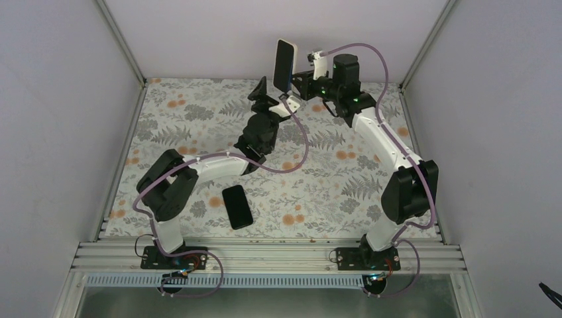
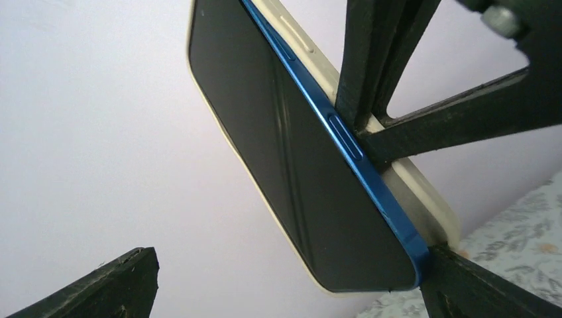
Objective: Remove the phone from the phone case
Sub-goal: Remove the phone case from the phone, then place the phone at the center of the board, then place the phone case at the center of the board, then adjust the phone at the center of the board.
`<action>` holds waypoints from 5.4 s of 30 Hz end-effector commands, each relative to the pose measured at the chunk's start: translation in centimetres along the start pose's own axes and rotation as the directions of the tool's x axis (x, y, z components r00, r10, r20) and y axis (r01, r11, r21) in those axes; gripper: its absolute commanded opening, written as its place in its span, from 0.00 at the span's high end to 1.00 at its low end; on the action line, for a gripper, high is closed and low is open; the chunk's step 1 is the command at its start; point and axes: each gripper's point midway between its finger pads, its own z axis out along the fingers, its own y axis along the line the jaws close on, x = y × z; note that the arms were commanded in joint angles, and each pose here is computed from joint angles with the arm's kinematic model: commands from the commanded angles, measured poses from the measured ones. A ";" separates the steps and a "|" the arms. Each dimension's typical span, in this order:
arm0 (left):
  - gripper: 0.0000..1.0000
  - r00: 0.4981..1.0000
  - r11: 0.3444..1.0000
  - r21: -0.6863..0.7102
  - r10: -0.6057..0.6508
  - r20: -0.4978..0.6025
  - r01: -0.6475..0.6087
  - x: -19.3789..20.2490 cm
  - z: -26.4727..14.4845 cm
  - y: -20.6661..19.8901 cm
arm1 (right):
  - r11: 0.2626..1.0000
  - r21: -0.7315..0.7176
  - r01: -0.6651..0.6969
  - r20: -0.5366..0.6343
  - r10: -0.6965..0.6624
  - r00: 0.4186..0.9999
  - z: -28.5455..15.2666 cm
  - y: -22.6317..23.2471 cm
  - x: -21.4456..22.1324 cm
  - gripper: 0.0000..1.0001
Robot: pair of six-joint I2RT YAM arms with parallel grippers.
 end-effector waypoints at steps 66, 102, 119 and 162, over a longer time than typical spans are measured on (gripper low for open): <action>0.98 0.999 0.999 -0.021 -0.046 0.025 0.047 -3.1 -2.3 7.6 | 0.830 0.372 0.415 -0.291 -0.321 0.901 -3.6 -7.1 3.3 0.97; 0.86 0.587 0.677 0.529 0.725 -0.361 -0.511 28.2 -23.7 4.8 | 1.000 -0.026 0.013 -0.849 -0.029 0.528 -10.5 -5.7 31.0 0.96; 0.23 0.647 0.593 0.770 0.687 -0.332 -0.234 27.0 -26.0 1.0 | 0.977 0.094 0.189 -0.843 -0.022 0.537 -10.7 -9.8 27.2 0.56; 0.00 0.810 0.715 0.491 -0.183 -0.557 0.498 17.3 -11.7 14.8 | 0.250 -0.944 0.215 -0.218 -0.963 0.160 -2.5 30.5 42.4 0.38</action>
